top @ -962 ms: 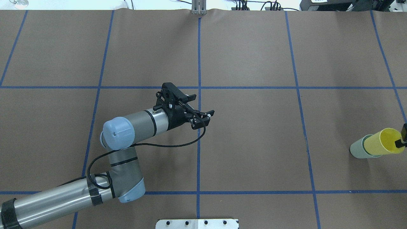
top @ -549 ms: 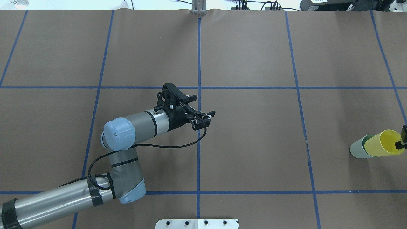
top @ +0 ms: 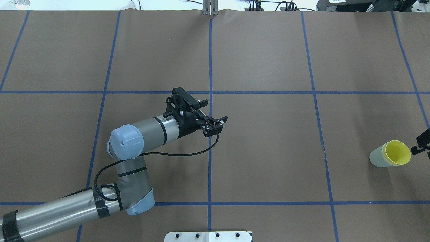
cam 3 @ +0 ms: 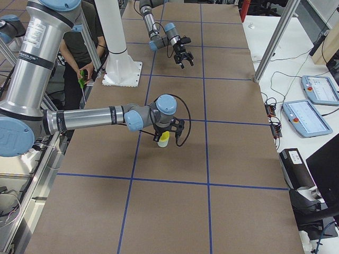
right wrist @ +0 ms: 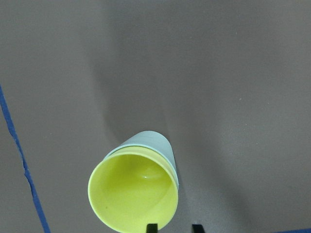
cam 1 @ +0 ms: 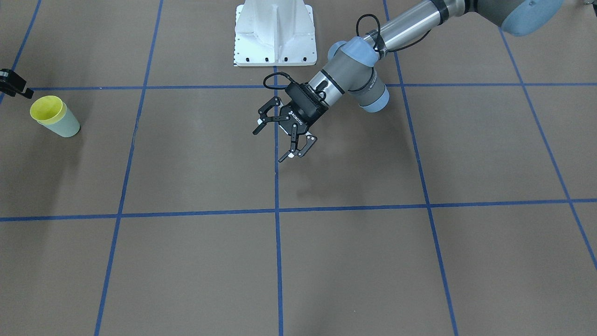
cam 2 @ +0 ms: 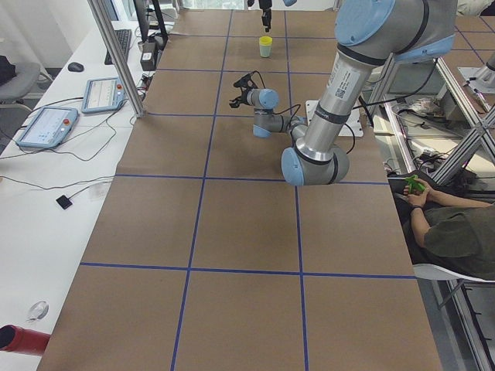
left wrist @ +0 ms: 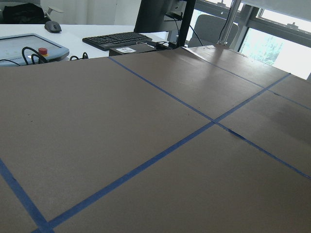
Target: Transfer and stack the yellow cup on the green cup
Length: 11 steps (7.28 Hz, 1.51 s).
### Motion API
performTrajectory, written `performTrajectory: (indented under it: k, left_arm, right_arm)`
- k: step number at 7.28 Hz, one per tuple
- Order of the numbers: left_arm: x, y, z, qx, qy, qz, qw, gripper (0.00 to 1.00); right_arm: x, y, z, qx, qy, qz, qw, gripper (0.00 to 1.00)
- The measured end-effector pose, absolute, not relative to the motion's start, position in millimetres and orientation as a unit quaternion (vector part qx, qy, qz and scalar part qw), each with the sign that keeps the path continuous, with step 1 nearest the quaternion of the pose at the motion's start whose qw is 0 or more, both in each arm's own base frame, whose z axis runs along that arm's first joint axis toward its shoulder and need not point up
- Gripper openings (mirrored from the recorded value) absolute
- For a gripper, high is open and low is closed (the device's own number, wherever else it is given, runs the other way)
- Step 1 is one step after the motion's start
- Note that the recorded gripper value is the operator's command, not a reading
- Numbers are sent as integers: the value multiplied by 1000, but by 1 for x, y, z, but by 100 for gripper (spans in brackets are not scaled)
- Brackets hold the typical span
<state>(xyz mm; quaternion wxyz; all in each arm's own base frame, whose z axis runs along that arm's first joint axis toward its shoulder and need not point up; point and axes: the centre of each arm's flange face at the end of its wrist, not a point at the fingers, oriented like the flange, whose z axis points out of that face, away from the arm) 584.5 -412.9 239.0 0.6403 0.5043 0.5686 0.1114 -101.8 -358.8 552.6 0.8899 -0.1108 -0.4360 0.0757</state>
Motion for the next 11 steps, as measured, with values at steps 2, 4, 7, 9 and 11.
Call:
performTrajectory:
  k: [2, 4, 7, 9, 11]
  left_arm:
    - [578, -441, 256, 509, 539, 54, 669, 99]
    - [549, -515, 301, 463, 499, -32, 732, 99]
    - [476, -622, 362, 351, 362, -58, 861, 99]
    - [392, -678, 399, 280, 280, -11, 918, 99]
    - [276, -720, 439, 204, 260, 43, 943, 99]
  right_arm:
    - [-90, -386, 531, -69, -446, 86, 888, 100]
    - [-90, -429, 500, -1, -431, 90, 898, 100]
    - [-98, -494, 477, 40, -426, 95, 899, 100]
    - [-108, -532, 483, 38, -422, 94, 901, 100]
    - [-106, -566, 497, 36, -415, 78, 906, 100]
